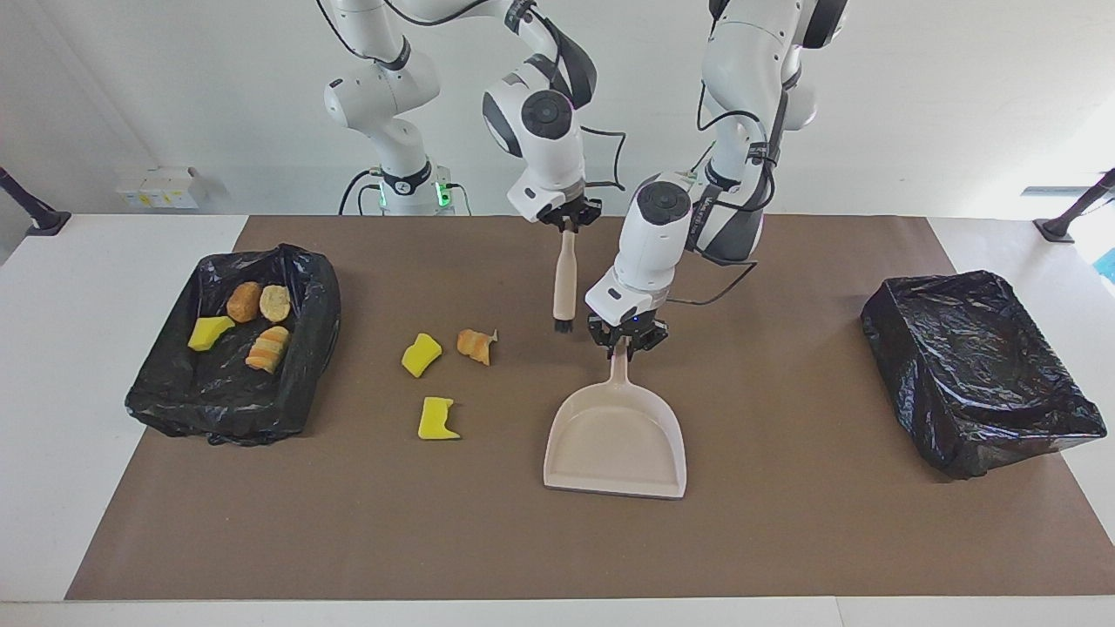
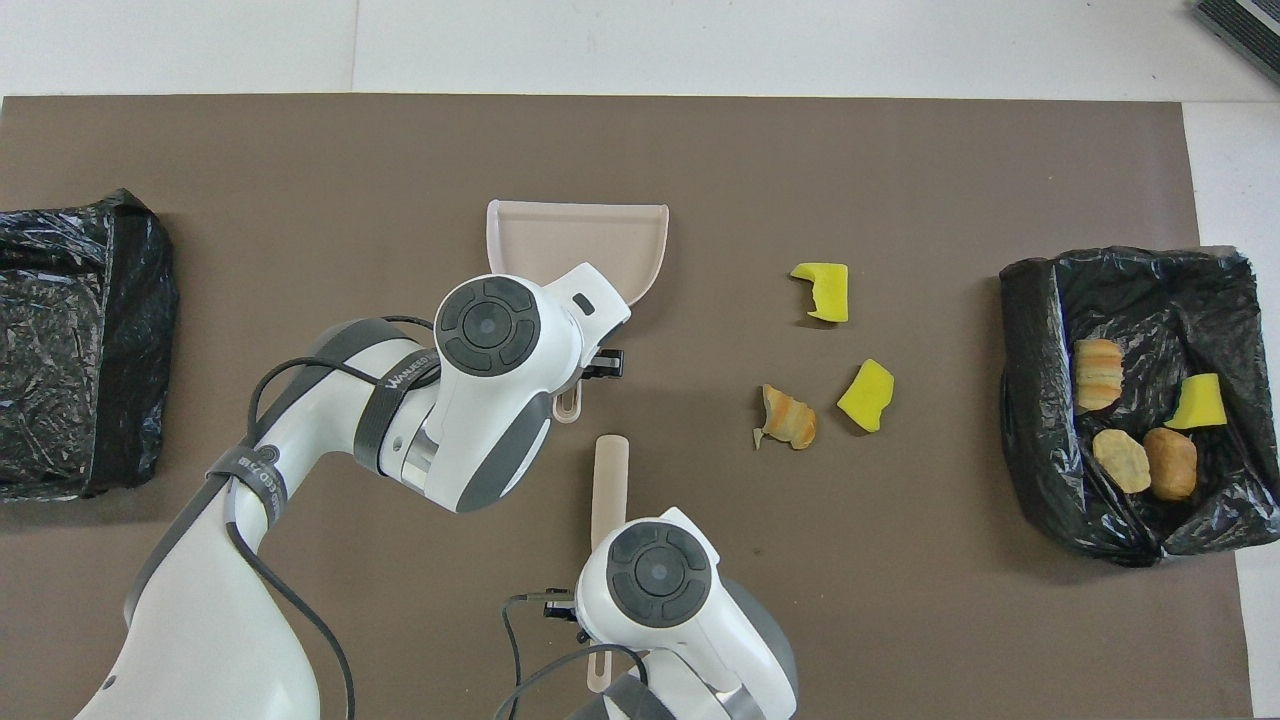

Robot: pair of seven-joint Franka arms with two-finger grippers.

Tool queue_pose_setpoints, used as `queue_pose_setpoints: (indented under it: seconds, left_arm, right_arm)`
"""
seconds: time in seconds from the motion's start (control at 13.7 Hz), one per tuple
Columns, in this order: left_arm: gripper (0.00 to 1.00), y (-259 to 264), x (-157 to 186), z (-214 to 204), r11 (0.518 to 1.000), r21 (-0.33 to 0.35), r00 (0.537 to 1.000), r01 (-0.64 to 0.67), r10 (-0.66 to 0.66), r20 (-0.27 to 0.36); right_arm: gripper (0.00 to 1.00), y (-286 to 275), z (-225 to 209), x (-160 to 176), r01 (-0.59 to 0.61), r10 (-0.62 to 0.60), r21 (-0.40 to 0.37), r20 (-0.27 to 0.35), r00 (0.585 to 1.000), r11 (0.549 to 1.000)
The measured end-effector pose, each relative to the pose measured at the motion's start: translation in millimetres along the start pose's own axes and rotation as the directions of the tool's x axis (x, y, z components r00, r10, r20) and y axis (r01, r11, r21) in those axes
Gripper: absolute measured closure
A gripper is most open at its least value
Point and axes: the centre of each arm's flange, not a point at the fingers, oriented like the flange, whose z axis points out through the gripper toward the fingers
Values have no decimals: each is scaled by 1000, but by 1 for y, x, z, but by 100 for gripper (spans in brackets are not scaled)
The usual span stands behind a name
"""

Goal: Sweep and dump trash in bin
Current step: 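Take the dustpan with the left gripper while the right gripper grasps the brush, then sweep the remaining scraps into the dustpan with the brush in the right gripper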

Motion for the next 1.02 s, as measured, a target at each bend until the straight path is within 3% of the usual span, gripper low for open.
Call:
queue_pose_setpoints:
  seconds: [0.22, 0.51, 0.73, 0.88, 1.02]
  left_arm:
    - [68, -13, 6, 0, 984, 9, 984, -178, 179, -2]
    - [68, -64, 22, -11, 950, 22, 950, -311, 311, 22]
    - [68, -99, 26, -37, 884, 14, 883, -467, 465, 64]
    - [68, -117, 22, -57, 838, 1, 835, -545, 543, 93]
    - [68, -124, 15, -69, 767, -29, 758, -642, 639, 130]
  right_arm:
    - [74, 75, -36, 23, -37, 36, -120, -15, 999, 992]
    - [74, 151, -34, 66, 33, -39, -236, -19, 999, 971]
    - [74, 216, -32, 98, 59, -62, -260, -4, 998, 964]
    - [74, 220, -14, 107, 62, -59, -263, 19, 998, 963]
    - [74, 213, 2, 110, 78, -69, -264, 43, 997, 961]
